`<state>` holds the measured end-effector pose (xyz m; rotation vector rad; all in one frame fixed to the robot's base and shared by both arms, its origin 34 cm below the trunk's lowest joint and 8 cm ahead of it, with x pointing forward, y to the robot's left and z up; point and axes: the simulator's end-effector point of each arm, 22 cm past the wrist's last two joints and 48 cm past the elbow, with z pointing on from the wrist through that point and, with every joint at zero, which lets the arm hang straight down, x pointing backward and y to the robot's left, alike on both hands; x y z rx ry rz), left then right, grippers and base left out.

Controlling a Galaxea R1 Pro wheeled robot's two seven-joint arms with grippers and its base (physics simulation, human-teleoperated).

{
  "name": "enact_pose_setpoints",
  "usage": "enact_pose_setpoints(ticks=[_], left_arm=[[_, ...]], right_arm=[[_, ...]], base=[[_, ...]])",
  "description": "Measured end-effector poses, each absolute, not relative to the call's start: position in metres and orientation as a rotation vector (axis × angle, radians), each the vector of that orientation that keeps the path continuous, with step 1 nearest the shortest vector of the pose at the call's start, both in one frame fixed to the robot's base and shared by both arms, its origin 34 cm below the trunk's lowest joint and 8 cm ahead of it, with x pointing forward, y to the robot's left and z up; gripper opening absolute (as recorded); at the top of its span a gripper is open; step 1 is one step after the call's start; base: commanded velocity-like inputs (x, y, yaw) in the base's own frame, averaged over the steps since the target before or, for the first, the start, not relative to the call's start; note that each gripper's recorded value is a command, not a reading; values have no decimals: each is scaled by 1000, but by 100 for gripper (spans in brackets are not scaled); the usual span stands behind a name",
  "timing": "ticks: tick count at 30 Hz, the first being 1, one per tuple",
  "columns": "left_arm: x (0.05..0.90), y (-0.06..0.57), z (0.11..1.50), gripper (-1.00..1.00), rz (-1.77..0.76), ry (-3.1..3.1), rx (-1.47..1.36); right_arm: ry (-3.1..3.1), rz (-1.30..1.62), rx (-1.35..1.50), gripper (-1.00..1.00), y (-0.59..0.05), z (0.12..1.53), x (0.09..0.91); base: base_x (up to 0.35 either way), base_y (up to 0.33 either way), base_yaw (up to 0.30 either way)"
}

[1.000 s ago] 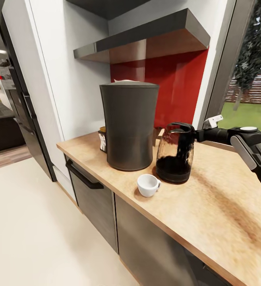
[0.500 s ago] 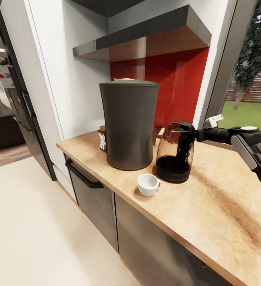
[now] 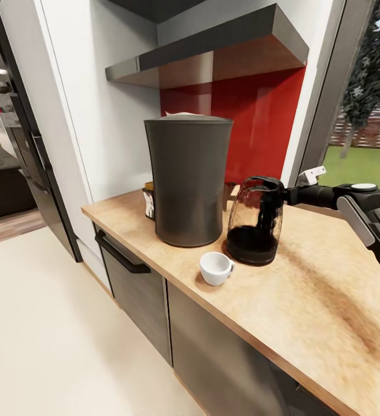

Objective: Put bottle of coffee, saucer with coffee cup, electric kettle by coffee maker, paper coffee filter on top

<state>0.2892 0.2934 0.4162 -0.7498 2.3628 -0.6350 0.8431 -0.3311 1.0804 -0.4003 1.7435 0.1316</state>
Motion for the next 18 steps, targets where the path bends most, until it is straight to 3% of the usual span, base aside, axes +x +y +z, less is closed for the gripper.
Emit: enact_pose_setpoints(ticks=[7,8,18], left_arm=[[289,293,416,100,-635,2363,-750],[289,293,416,100,-635,2363,-750],[289,293,416,100,-635,2363,-750]], right_arm=[[1744,132,-400,-100,-331,1080,843],[1743,132,-400,100,-331,1080,843],[1752,124,-411,100,-329,1076,844]], base=[[0,0,0],[0,0,0],[0,0,0]])
